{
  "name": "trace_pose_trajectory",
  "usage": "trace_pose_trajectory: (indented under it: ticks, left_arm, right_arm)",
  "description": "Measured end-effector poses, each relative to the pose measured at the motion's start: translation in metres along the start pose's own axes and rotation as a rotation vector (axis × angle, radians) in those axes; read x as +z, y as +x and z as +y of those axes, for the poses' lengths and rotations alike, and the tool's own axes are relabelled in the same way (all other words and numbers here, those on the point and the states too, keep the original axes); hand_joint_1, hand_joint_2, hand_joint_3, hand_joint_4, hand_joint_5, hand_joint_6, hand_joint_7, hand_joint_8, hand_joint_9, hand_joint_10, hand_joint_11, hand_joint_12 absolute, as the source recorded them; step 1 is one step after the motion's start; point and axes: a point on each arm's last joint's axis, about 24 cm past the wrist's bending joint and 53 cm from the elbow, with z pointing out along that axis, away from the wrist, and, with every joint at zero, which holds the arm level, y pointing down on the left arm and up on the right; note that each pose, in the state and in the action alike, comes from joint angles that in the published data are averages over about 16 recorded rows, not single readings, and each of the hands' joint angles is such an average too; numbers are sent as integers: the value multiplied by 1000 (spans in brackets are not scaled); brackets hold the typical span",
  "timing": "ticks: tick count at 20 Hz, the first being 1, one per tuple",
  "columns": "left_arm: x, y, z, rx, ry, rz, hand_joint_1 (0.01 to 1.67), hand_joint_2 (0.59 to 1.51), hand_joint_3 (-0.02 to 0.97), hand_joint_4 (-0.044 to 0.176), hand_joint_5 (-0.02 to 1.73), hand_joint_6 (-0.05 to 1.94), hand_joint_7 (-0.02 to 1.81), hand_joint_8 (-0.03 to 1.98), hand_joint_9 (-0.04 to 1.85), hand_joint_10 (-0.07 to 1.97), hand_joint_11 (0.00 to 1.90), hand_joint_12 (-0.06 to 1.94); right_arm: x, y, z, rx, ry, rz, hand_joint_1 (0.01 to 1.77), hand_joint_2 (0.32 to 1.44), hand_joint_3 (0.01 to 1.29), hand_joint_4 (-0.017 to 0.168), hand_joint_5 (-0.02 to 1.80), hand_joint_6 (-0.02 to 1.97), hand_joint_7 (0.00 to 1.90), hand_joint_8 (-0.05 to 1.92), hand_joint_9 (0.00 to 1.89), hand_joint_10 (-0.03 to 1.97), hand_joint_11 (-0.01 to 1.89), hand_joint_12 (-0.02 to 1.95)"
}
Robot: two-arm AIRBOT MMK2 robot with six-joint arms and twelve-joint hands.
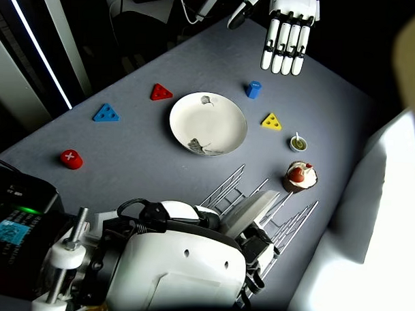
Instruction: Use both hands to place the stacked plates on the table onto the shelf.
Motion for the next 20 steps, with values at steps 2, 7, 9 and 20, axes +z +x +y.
trace_pose_trajectory:
  ticks: [2,7,9,20]
  left_arm:
    - [0,1,0,0,1,1,124,981,4,1,112,16,165,-1,158,7,141,12]
    - [1,2,0,0,2,4,128,981,5,1,115,17,165,0,159,7,147,12]
    - [1,2,0,0,3,6,128,981,5,1,115,17,164,0,159,7,146,12]
    - [6,13,-12,1,49,38,127,981,4,1,117,17,161,0,160,7,143,12]
  right_arm:
    - [0,0,-1,-4,-2,0,1397,979,13,-10,866,890,1084,445,1155,504,1092,662]
    - [0,-2,3,-15,-24,-3,1276,998,13,-7,861,630,1021,294,1121,300,1132,322]
    - [0,-4,6,-22,-35,-6,1226,1005,13,-6,852,513,998,216,1103,216,1138,252]
    - [-6,1,30,-178,-150,-8,1031,1021,13,-4,763,15,896,10,982,6,1073,176]
